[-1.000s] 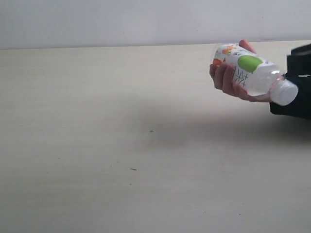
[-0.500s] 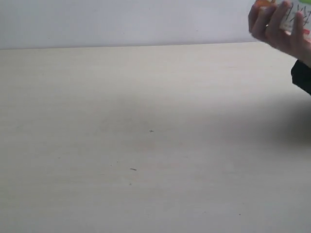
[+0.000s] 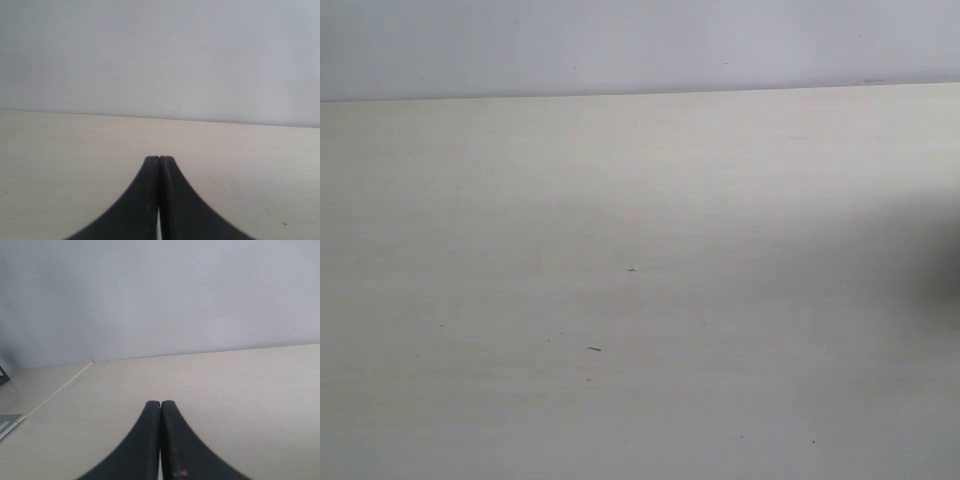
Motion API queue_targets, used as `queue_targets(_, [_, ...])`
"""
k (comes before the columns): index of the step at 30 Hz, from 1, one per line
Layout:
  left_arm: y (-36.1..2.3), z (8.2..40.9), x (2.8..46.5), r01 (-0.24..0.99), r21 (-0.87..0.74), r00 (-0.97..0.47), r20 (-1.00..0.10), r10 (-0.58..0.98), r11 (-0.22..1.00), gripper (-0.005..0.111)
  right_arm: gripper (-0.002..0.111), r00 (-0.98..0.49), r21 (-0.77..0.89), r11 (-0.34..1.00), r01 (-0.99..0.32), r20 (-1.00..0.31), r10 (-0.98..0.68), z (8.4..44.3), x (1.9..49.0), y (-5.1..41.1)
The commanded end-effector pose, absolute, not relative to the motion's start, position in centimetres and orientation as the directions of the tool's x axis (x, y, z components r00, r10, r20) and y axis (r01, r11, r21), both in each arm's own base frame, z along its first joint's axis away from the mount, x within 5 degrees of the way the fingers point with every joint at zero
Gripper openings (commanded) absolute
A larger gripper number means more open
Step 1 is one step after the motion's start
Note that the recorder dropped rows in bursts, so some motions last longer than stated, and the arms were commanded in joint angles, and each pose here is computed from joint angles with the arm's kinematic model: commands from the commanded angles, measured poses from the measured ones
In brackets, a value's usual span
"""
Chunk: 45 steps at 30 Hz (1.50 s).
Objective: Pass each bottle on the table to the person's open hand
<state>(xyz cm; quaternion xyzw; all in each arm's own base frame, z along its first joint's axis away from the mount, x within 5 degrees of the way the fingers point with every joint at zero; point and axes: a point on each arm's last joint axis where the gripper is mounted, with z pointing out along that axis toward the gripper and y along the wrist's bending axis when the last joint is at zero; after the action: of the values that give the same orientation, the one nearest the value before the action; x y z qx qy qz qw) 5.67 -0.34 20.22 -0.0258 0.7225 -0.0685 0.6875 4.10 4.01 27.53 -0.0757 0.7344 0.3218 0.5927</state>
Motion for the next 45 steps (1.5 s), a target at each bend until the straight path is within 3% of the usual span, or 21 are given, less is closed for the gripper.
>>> queue_targets(1, [-0.3, 20.1, 5.6, 0.057, -0.141, -0.05, -0.989, -0.138, 0.988, 0.0, 0.0, -0.277, 0.387, 0.781, -0.489, -0.919, 0.282, 27.5, 4.1, 3.9])
queue_targets(14, [-0.3, 20.1, 5.6, 0.057, -0.141, -0.05, -0.989, -0.138, 0.988, 0.0, 0.0, -0.23, 0.333, 0.818, -0.469, -0.94, 0.25, 27.6, 4.3, 3.7])
queue_targets(23, [-0.3, 20.1, 5.6, 0.057, -0.141, -0.05, -0.989, -0.138, 0.988, 0.0, 0.0, 0.039, 0.254, 0.962, -0.096, -0.965, 0.259, 26.4, 5.8, 0.7])
queue_targets(30, [-0.3, 20.1, 5.6, 0.057, -0.141, -0.05, -0.989, -0.138, 0.988, 0.0, 0.0, 0.192, 0.25, 0.968, 0.01, -0.951, 0.244, 22.2, 5.5, -0.6])
queue_targets(35, [-0.3, 20.1, 5.6, 0.056, -0.141, -0.054, -0.989, -0.138, 0.988, 0.0, 0.0, 0.106, 0.11, 0.994, 0.008, -0.988, 0.108, 21.5, 5.6, -0.1])
queue_targets(45, [-0.3, 20.1, 5.6, 0.056, -0.141, -0.054, -0.989, -0.138, 0.988, 0.0, 0.0, 0.129, 0.111, 0.994, 0.02, -0.986, 0.107, 21.7, 5.6, -0.3])
